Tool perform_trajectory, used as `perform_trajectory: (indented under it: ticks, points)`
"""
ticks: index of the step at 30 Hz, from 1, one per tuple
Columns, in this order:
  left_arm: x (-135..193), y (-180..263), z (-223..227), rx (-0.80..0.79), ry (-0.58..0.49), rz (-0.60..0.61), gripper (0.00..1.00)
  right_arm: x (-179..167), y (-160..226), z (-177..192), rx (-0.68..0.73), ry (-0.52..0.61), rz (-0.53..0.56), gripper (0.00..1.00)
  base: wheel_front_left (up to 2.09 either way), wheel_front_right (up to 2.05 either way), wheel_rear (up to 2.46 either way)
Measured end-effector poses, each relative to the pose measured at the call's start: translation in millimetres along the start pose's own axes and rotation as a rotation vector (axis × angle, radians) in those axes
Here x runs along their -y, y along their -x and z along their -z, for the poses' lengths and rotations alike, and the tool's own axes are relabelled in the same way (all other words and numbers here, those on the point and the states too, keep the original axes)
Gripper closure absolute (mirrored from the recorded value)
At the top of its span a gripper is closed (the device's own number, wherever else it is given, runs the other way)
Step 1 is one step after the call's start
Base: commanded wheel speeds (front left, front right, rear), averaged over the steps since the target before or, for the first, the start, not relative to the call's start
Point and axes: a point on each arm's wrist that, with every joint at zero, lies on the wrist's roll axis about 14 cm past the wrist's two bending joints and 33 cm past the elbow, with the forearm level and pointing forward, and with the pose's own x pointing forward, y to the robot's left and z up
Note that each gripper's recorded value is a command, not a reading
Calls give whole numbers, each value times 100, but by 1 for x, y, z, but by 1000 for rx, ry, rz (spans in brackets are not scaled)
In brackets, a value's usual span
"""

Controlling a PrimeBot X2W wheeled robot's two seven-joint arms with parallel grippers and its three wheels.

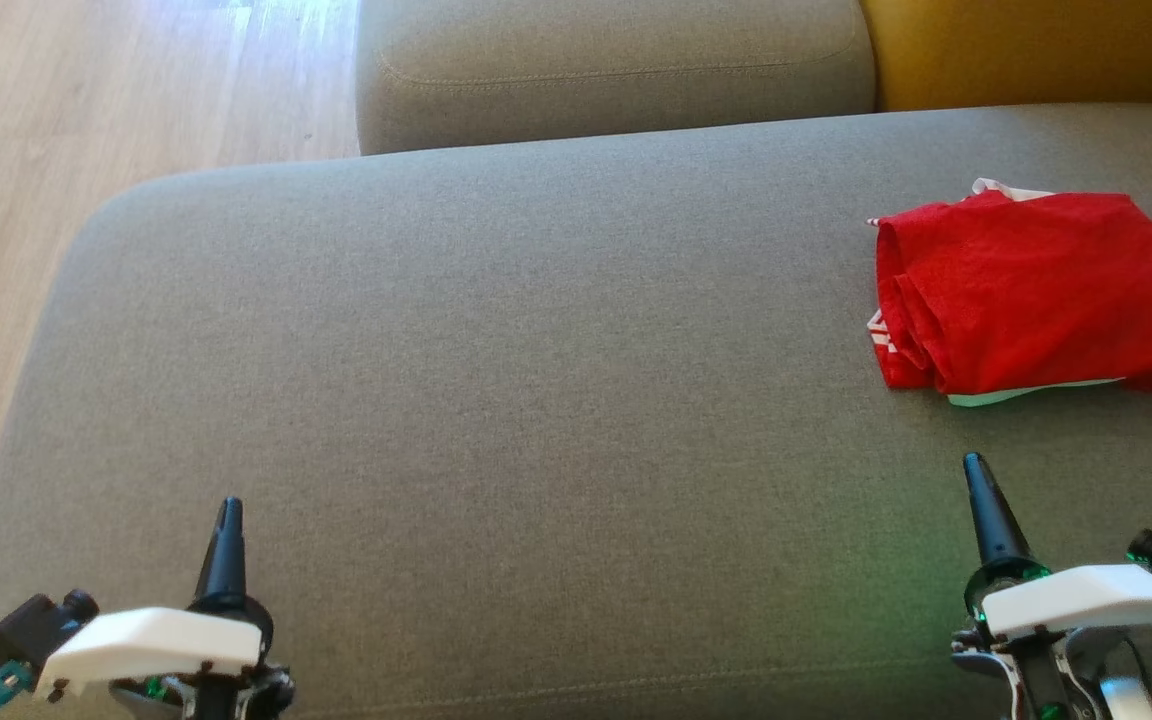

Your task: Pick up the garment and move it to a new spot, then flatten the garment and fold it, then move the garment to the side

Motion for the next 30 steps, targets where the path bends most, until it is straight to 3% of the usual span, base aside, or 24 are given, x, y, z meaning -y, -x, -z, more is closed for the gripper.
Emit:
perform_trajectory:
  ticks: [30]
  points:
    - [8,-14,-5,-28,323,36,100,-7,-4,-12,10,-330,-27,100,0,0,0]
